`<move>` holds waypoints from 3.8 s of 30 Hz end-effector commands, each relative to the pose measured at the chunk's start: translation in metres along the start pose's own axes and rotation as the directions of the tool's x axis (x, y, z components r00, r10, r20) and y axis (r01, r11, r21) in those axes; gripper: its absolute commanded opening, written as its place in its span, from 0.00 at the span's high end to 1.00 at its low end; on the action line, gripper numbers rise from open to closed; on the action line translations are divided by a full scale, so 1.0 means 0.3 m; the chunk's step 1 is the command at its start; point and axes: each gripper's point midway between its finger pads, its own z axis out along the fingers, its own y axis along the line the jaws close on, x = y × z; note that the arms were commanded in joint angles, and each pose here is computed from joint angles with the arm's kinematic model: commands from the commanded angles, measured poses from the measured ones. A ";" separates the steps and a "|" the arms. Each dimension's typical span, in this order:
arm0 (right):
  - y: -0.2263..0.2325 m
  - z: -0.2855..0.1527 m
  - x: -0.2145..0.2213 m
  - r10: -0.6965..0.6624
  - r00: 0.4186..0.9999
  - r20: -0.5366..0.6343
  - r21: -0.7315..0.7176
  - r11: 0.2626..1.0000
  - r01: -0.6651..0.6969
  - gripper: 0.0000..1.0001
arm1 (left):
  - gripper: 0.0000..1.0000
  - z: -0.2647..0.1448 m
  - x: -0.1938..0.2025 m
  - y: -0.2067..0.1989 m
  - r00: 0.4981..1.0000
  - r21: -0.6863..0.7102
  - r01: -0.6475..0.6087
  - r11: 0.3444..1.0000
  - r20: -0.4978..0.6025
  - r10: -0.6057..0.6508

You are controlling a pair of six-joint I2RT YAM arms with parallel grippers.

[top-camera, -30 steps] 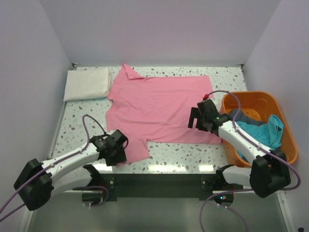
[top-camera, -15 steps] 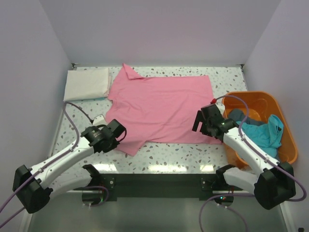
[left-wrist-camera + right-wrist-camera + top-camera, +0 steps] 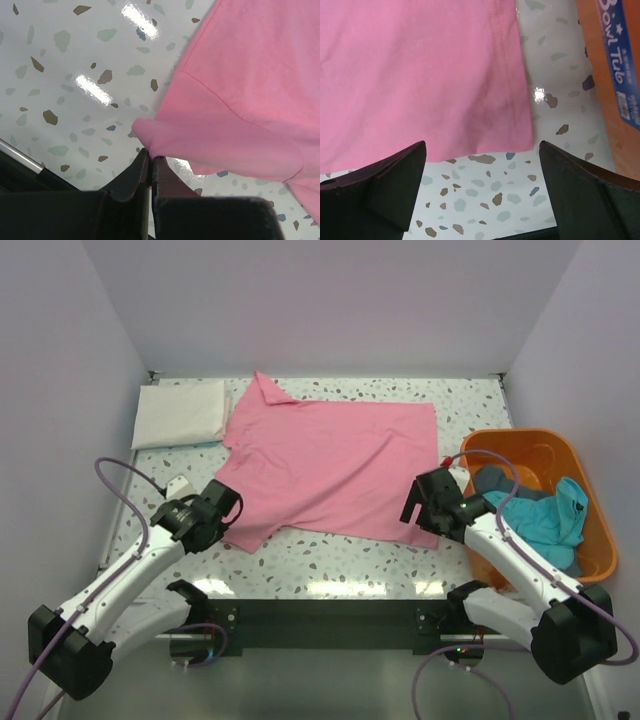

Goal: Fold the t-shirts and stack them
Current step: Fold the tshirt

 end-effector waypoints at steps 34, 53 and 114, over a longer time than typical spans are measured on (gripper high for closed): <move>-0.113 0.110 0.130 0.107 0.993 0.046 0.112 0.987 -0.111 1.00 | 1.00 -0.015 0.070 -0.066 0.993 0.156 -0.052 0.986 -0.099 0.068; -0.246 -0.295 -0.054 0.092 0.977 0.191 0.147 0.982 -0.121 1.00 | 1.00 -0.132 0.089 -0.070 0.982 0.285 0.037 0.958 -0.186 0.018; -0.055 -0.014 -0.490 -0.151 0.958 0.244 0.553 0.833 -0.010 0.85 | 0.02 0.245 -0.455 -0.903 0.965 0.325 -0.238 0.915 0.188 0.184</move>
